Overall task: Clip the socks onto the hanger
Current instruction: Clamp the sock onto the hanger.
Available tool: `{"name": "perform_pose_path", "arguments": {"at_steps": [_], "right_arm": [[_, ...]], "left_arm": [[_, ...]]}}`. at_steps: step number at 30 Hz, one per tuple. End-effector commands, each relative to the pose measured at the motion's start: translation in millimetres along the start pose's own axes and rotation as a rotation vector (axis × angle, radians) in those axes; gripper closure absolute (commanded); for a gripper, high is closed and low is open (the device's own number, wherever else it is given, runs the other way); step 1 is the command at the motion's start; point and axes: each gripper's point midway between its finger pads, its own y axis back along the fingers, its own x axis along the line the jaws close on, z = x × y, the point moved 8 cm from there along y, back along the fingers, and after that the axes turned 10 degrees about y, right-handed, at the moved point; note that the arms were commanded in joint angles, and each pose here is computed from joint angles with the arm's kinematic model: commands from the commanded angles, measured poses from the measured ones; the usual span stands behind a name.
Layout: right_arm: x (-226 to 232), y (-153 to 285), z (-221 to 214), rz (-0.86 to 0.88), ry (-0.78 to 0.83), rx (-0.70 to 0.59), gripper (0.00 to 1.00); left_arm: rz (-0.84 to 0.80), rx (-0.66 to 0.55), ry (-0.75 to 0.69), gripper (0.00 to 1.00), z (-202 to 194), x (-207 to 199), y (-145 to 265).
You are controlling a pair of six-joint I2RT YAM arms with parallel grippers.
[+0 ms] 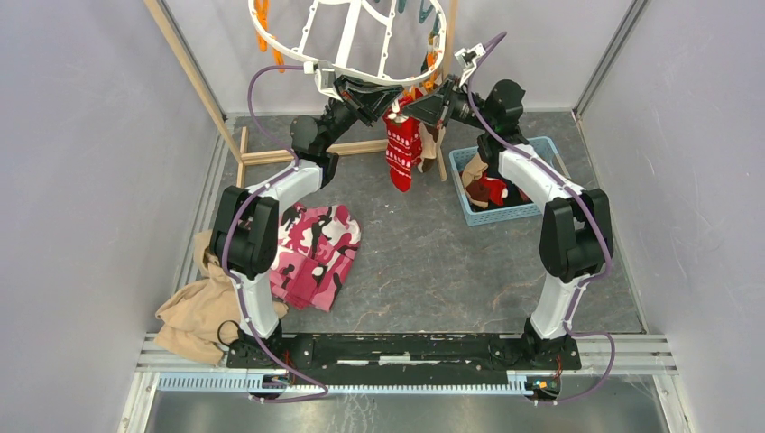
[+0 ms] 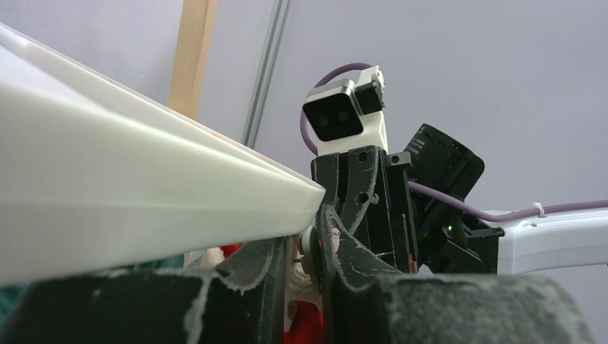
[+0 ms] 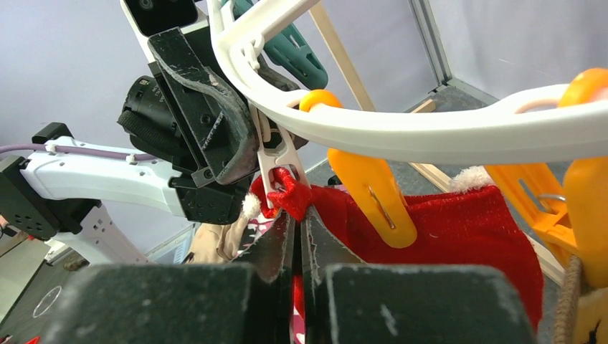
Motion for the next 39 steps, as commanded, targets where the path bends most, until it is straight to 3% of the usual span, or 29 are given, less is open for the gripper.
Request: {"name": "perform_pose_path", "arguments": {"at_steps": [1, 39], "right_arm": [[13.1, 0.0, 19.8, 0.076, 0.071, -0.051, 1.00], [26.5, 0.7, 11.0, 0.139, 0.020, -0.018, 0.98]], "left_arm": [[-0.032, -0.013, -0.016, 0.98, 11.1, -6.3, -6.0], [-0.039, -0.047, -0.113, 0.96, 12.2, -5.6, -1.1]]}}
